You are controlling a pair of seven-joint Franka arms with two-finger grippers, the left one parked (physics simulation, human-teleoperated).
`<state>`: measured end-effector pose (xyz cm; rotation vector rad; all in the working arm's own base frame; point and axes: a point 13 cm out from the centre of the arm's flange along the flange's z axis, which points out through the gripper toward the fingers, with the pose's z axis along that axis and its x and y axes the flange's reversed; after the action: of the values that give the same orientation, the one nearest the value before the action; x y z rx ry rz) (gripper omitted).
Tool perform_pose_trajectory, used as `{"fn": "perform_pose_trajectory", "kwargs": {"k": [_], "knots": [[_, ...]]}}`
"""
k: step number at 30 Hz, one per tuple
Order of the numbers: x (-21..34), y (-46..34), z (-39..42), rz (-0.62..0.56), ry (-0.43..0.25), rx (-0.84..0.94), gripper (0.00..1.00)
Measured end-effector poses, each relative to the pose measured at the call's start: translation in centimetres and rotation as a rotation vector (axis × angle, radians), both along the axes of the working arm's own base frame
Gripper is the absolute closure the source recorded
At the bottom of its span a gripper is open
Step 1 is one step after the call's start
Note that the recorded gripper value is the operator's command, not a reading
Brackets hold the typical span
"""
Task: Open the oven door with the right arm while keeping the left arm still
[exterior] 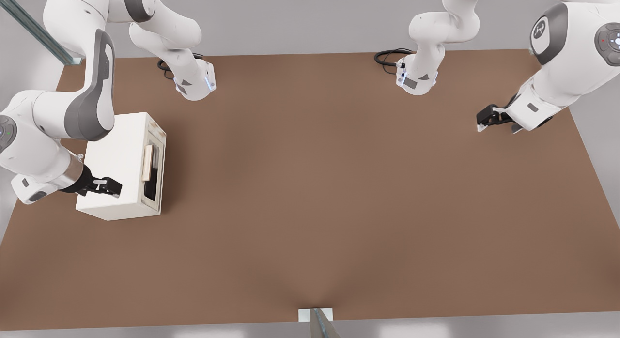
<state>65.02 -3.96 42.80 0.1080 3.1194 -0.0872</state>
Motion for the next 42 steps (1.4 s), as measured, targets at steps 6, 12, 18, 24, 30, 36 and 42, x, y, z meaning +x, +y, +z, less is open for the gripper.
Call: {"fn": "perform_pose_trajectory", "kwargs": {"k": [6,12,18,24,30,36,42], "knots": [[-9.0,9.4,-7.6,0.287,0.227,-0.245,0.00],[-16.6,9.8,-11.6,0.451,0.340,-0.640,0.00],[-17.4,5.4,-14.6,0.336,0.320,-0.877,0.79],[-17.6,3.1,-16.6,0.183,0.233,-0.897,0.79],[-16.4,3.5,-19.1,0.094,0.149,-0.877,0.79],[-15.3,1.6,-19.4,-0.002,0.085,-0.865,0.79],[-14.8,1.0,-20.3,-0.049,0.049,-0.859,0.79]]}}
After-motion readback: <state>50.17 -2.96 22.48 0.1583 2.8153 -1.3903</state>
